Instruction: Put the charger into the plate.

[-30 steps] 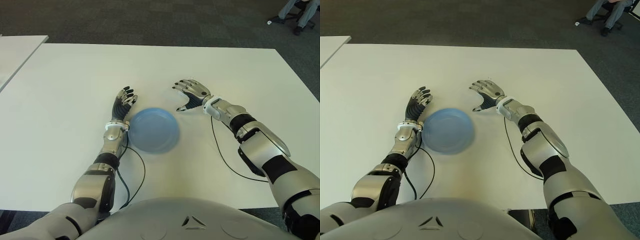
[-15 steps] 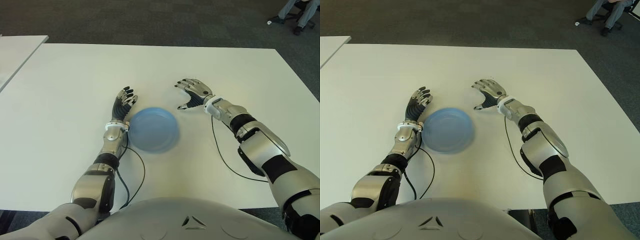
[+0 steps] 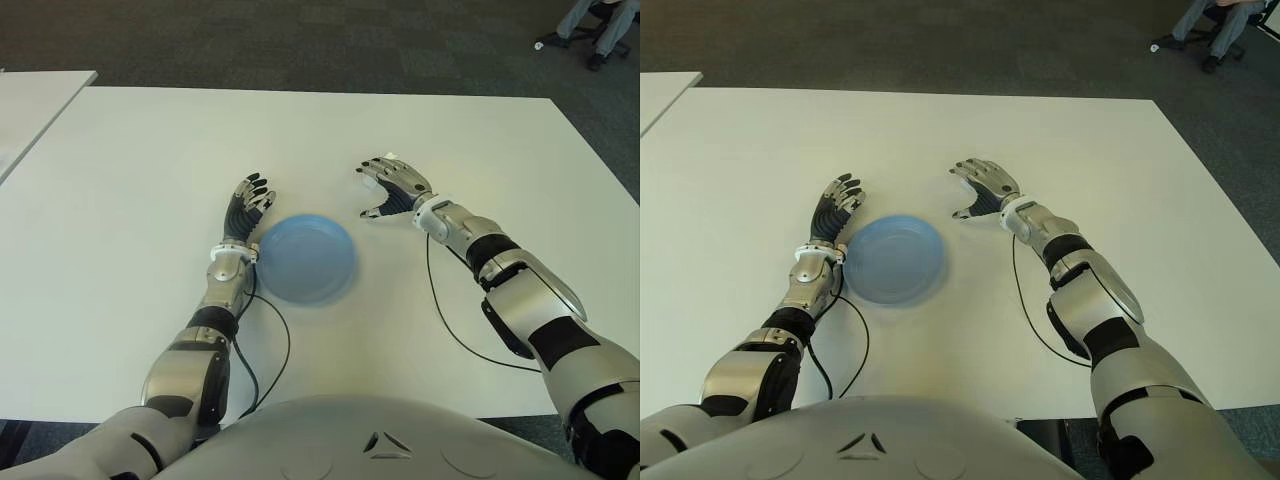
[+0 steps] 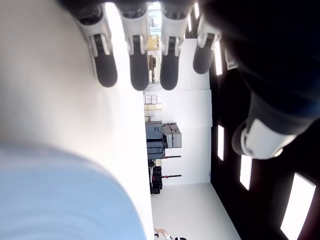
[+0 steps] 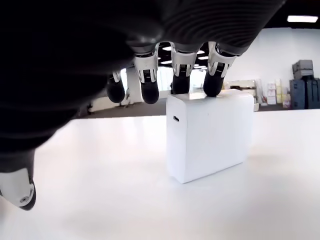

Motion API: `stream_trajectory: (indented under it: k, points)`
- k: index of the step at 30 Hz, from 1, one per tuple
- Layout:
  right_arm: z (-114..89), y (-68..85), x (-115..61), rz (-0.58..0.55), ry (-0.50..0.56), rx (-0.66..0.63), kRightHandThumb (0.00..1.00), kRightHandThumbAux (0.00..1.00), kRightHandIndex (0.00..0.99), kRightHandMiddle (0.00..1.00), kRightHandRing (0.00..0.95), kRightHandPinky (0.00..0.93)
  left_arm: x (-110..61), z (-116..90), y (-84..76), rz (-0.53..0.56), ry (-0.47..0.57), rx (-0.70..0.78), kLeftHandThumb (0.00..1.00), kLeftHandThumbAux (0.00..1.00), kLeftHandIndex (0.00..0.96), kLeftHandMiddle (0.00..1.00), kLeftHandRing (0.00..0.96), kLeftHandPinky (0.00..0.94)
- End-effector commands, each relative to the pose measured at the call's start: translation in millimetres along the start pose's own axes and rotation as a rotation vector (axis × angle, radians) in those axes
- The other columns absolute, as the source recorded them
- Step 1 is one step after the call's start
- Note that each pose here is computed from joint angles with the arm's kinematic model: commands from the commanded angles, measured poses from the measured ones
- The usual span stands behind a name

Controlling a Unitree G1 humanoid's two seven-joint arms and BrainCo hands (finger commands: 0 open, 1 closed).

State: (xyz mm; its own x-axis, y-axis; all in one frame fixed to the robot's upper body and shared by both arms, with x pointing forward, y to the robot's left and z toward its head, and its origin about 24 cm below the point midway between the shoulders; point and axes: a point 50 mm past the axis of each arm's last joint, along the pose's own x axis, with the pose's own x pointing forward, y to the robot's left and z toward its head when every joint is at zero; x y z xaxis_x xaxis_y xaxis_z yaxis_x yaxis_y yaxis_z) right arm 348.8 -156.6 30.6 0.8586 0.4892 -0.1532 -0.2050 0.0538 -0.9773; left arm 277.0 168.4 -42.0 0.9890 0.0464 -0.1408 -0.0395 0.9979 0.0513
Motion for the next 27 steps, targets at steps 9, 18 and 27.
stream_trajectory:
  k: [9,18,27]
  points:
    - [7.1,30.7,-56.1,0.110,-0.115,0.226,0.000,0.528,0.000,0.000,0.000,0.000,-24.7,-41.1,2.3,0.008,0.221,0.023,0.000,0.613,0.155,0.205,0.201,0.208]
    - [23.9,29.4,-90.6,0.208,-0.180,0.405,0.000,0.487,0.000,0.000,0.000,0.003,-23.6,-41.2,3.0,0.012,0.228,0.023,0.000,0.614,0.153,0.197,0.194,0.211]
    - [38.6,17.8,-121.7,0.223,-0.254,0.484,0.000,0.485,0.000,0.000,0.000,0.034,-22.4,-41.2,3.5,0.016,0.235,0.022,0.000,0.616,0.152,0.199,0.197,0.213]
